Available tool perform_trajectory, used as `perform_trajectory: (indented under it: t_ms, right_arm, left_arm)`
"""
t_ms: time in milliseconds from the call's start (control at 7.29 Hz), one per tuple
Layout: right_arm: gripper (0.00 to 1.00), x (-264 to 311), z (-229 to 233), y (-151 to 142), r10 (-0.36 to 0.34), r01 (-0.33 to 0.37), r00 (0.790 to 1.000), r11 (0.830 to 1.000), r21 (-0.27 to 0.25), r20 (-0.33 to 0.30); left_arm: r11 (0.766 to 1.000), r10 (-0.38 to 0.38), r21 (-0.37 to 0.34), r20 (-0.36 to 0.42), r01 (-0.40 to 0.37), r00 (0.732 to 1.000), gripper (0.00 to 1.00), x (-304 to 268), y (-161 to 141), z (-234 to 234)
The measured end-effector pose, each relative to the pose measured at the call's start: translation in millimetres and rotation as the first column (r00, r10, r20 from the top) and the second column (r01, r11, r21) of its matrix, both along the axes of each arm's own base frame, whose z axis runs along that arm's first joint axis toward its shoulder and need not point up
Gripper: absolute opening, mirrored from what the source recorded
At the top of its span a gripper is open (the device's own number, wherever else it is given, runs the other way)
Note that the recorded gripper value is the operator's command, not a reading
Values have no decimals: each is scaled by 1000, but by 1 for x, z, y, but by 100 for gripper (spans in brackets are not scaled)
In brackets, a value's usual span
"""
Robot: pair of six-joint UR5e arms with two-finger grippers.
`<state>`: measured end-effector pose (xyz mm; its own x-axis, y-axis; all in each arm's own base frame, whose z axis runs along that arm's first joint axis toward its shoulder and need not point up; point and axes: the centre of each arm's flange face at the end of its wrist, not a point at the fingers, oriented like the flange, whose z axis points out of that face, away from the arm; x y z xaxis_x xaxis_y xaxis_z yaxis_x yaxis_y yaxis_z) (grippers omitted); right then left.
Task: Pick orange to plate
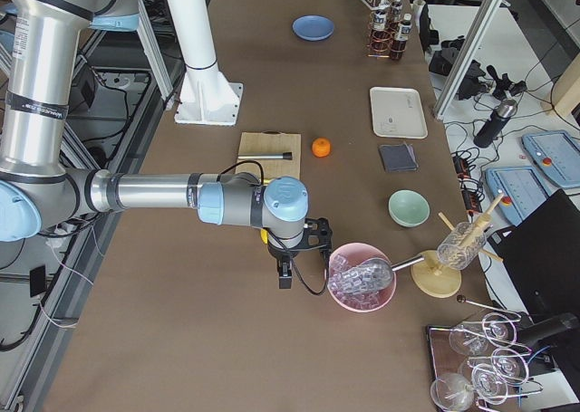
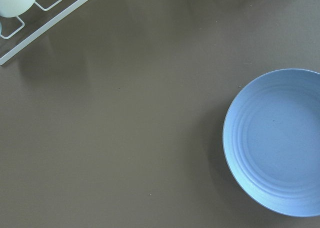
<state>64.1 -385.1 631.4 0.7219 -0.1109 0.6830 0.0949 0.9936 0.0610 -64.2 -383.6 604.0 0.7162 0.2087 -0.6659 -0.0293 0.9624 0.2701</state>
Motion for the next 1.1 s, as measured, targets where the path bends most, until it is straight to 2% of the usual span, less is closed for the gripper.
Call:
perform_trajectory:
  t_ms: [1098]
  right_arm:
    - [100, -2, 1, 2, 0, 1, 1000, 1000, -5, 23]
  left_arm:
    - [1000, 9, -13, -11, -9, 1000, 97, 2, 6, 5]
